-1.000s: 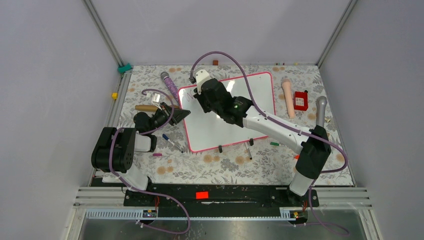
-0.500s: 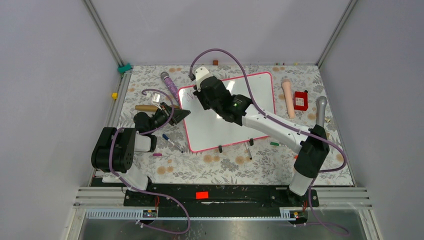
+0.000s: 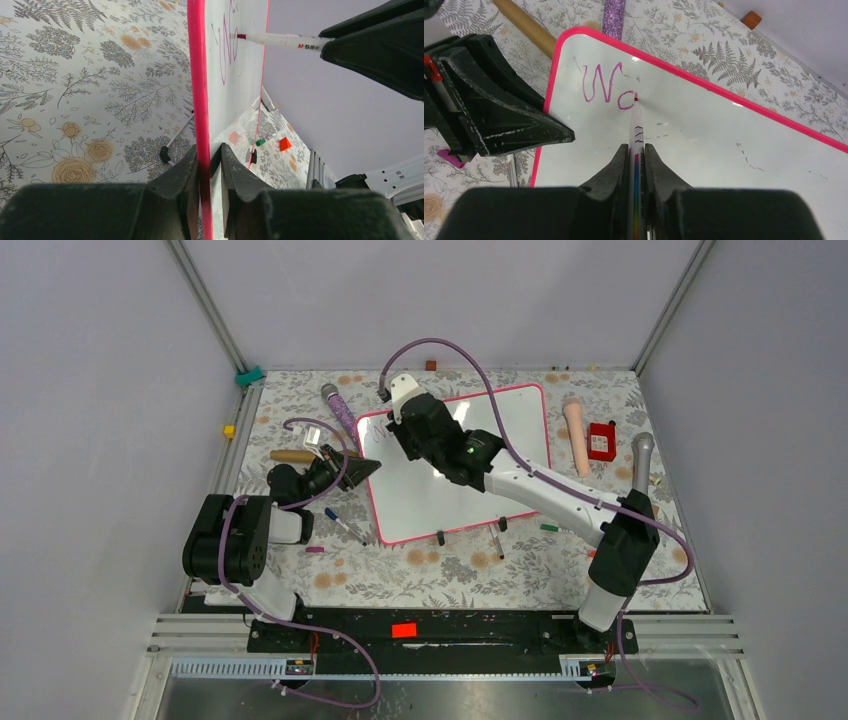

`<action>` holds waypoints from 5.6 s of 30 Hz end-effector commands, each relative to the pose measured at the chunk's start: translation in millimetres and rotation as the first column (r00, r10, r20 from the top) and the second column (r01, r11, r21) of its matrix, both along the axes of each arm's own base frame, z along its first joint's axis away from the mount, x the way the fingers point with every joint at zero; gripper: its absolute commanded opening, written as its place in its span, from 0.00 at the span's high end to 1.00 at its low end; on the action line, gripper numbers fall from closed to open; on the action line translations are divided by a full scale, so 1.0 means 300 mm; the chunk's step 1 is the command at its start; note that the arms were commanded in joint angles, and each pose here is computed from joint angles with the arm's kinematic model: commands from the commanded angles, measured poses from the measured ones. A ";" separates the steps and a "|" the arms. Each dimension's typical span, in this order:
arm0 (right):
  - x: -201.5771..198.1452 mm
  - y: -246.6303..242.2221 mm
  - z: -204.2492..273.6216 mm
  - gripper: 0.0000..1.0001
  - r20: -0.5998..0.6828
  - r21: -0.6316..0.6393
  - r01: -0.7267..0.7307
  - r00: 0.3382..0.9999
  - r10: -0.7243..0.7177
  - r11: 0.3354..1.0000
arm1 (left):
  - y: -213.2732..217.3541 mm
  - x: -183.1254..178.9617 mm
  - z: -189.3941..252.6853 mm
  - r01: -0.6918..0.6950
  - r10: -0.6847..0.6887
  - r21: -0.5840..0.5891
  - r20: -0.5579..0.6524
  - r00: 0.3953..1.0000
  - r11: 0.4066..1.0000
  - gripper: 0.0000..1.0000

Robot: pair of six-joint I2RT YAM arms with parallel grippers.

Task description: Write a sentence on the whiteboard

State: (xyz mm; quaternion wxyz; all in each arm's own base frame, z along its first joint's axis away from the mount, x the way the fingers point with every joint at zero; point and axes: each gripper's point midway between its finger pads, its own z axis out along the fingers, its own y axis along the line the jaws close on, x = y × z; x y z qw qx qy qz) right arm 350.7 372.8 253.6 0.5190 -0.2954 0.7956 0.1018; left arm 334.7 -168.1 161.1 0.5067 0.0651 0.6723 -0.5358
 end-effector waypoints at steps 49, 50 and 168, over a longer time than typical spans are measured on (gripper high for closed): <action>0.025 -0.058 0.106 1.00 0.032 0.050 0.026 0.999 -0.028 0.998 | -0.015 -0.008 0.035 0.017 -0.023 0.053 0.126 0.992 0.998 1.00; 0.026 -0.058 0.104 1.00 0.031 0.049 0.027 0.999 -0.029 0.998 | -0.015 -0.008 0.035 0.016 -0.022 0.053 0.125 0.992 0.998 1.00; 0.052 -0.137 0.037 1.00 -0.025 0.031 0.065 0.998 -0.065 0.997 | -0.013 -0.008 0.035 0.013 -0.021 0.061 0.129 0.991 0.998 1.00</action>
